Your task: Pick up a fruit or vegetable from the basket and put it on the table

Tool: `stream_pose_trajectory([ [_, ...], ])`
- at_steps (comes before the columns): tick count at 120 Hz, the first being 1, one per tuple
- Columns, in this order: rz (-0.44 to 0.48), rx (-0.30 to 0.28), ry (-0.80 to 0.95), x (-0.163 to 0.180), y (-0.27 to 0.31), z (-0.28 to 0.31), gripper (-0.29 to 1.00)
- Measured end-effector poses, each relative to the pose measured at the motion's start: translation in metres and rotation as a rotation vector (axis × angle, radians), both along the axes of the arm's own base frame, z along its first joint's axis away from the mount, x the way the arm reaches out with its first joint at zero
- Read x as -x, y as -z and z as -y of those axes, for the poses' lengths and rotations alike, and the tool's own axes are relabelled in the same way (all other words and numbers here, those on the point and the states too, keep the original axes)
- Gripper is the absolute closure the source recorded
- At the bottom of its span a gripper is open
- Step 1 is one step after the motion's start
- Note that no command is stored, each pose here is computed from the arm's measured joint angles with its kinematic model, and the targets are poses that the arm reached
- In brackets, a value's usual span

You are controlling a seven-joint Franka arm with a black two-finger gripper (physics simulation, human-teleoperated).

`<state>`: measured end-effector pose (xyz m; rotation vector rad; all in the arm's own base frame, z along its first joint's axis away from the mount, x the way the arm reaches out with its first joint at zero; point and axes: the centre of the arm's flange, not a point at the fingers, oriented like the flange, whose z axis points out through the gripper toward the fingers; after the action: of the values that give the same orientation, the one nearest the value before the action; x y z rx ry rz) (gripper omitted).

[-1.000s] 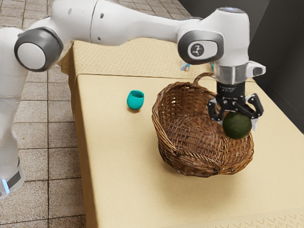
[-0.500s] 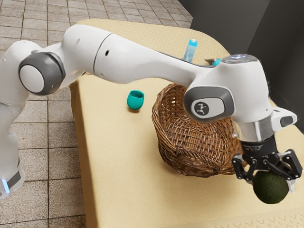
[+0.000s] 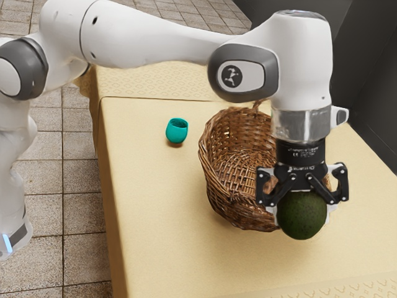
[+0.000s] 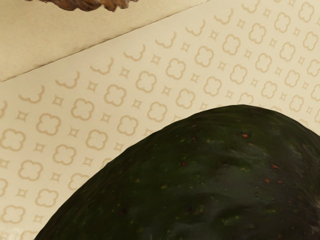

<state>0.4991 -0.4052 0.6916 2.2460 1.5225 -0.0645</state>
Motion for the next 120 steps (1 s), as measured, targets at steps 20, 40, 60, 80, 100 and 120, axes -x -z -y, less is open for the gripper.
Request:
stream_pose_trajectory([
  [20,-0.155,0.011,-0.133,0.003,0.012,-0.006,0.15],
  [40,-0.256,-0.008,-0.237,0.007,0.03,-0.009,0.17],
  [60,-0.301,-0.008,-0.317,0.008,0.033,-0.01,0.13],
  [80,-0.314,-0.002,-0.353,0.022,0.025,0.0,0.07],
  [100,-0.327,-0.001,-0.388,0.026,0.026,0.006,0.02],
  [120,-0.314,0.026,-0.555,-0.009,0.009,-0.068,0.0],
])
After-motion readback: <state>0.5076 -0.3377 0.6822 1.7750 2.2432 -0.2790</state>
